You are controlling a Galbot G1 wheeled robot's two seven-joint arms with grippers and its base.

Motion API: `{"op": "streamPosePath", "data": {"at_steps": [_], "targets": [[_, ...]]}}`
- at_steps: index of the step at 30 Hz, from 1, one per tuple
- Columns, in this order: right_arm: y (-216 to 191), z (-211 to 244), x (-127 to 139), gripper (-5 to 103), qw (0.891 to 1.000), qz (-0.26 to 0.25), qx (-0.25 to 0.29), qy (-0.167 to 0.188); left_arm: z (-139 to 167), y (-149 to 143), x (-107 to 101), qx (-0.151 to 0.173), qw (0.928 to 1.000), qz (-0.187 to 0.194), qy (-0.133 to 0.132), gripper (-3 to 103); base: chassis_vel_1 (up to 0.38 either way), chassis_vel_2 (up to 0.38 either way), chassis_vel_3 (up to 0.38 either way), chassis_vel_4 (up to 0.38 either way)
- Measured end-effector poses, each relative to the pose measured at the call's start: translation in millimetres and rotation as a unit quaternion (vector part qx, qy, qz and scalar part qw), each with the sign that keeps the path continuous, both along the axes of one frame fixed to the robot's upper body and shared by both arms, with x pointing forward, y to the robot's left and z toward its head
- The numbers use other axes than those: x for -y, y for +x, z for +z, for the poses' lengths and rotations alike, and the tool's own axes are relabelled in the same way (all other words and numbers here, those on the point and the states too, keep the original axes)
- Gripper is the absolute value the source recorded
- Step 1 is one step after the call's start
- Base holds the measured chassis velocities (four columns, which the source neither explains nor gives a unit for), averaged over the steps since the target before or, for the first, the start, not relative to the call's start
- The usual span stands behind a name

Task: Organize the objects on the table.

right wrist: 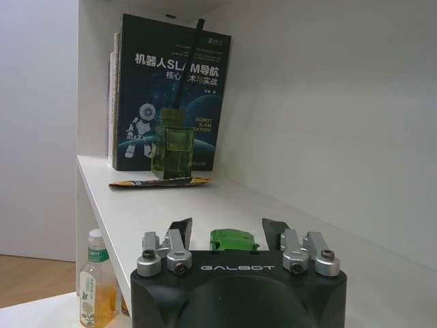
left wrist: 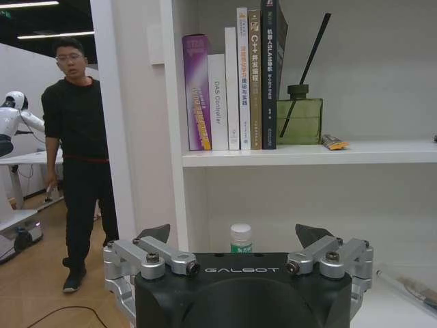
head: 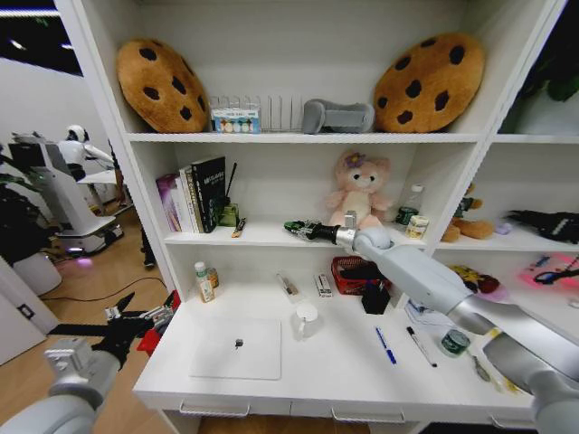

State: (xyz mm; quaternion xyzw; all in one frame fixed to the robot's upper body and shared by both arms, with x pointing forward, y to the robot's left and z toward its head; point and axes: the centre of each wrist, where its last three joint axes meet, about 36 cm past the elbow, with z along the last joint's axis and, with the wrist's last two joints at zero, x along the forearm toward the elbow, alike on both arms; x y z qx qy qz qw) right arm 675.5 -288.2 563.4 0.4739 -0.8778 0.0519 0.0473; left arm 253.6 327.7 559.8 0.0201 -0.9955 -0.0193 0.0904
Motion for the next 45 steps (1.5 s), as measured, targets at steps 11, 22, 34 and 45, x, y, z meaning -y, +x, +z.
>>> {"op": "streamPosePath", "data": {"at_steps": [11, 22, 34, 45], "targets": [[-44, 56, 5, 97, 0.993, -0.077, 0.068, 0.059, 0, 0, 0, 0.000, 1.0000, 0.000, 0.000, 100, 0.000, 0.000, 0.000, 0.000], [-220, 79, 42, 100, 0.938, -0.323, 0.125, 0.014, 0, 0, 0, 0.000, 1.0000, 0.000, 0.000, 100, 0.000, 0.000, 0.000, 0.000], [-354, -22, 77, 100, 0.879, -0.466, 0.105, -0.019, 0, 0, 0, 0.000, 1.0000, 0.000, 0.000, 100, 0.000, 0.000, 0.000, 0.000], [-454, -108, 70, 100, 0.812, -0.579, 0.065, -0.042, 0, 0, 0, 0.000, 1.0000, 0.000, 0.000, 100, 0.000, 0.000, 0.000, 0.000]]}}
